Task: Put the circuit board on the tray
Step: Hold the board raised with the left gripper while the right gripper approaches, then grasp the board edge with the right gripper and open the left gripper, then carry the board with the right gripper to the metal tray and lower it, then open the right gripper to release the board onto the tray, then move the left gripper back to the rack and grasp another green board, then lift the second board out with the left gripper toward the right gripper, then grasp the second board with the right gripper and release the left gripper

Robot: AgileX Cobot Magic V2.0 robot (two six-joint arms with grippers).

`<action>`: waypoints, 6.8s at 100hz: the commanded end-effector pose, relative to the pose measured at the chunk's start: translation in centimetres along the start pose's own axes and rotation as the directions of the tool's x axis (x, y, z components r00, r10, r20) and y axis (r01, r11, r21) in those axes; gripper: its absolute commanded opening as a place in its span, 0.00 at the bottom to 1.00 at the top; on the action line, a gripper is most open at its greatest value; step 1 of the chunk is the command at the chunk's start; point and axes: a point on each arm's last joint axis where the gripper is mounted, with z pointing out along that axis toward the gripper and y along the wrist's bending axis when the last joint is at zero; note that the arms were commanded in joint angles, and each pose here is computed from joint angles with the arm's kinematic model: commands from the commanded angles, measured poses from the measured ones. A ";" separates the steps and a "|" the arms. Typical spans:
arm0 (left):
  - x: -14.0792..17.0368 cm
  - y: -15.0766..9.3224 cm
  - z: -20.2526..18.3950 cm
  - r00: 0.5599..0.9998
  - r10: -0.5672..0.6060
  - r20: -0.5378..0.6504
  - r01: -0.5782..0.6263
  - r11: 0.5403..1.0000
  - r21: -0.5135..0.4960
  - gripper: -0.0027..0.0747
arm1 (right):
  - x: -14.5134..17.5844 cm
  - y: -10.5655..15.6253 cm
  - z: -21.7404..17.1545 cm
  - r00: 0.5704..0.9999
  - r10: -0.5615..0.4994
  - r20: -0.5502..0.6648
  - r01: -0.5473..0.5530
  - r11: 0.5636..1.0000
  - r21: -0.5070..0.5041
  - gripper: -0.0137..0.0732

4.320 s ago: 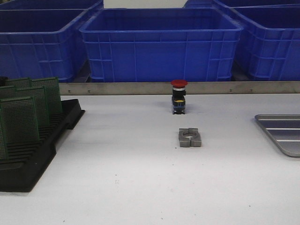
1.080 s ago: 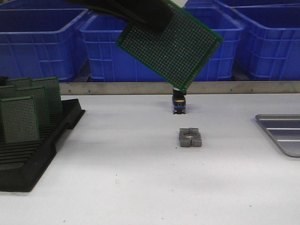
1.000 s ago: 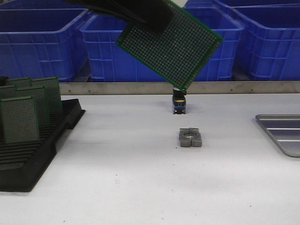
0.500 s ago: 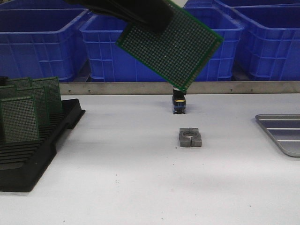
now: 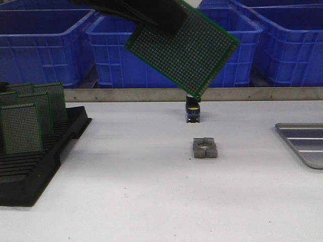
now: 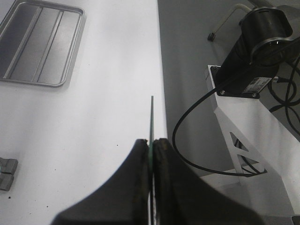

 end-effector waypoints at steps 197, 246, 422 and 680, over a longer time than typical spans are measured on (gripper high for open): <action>-2.3 -0.4 -0.9 0.994 0.032 0.102 -0.023 0.996 -0.088 0.84 | -0.8 13.0 7.2 0.847 -0.531 0.024 0.244 0.348 -0.905 0.08; -2.4 -0.3 -1.0 0.993 0.030 0.111 -0.018 0.994 -0.104 0.84 | -3.9 5.3 11.4 0.957 -0.156 -0.246 0.021 0.879 -0.475 0.08; 7.4 5.2 -11.2 0.806 -0.036 -0.591 -0.249 0.885 -0.393 0.83 | -5.5 -4.7 21.2 0.968 0.081 -0.240 -0.096 0.994 -0.054 0.89; -2.6 2.3 1.1 0.983 0.142 -0.114 -0.140 0.990 0.021 0.01 | -3.1 16.1 12.3 0.652 -0.705 0.279 0.572 0.215 -0.792 0.89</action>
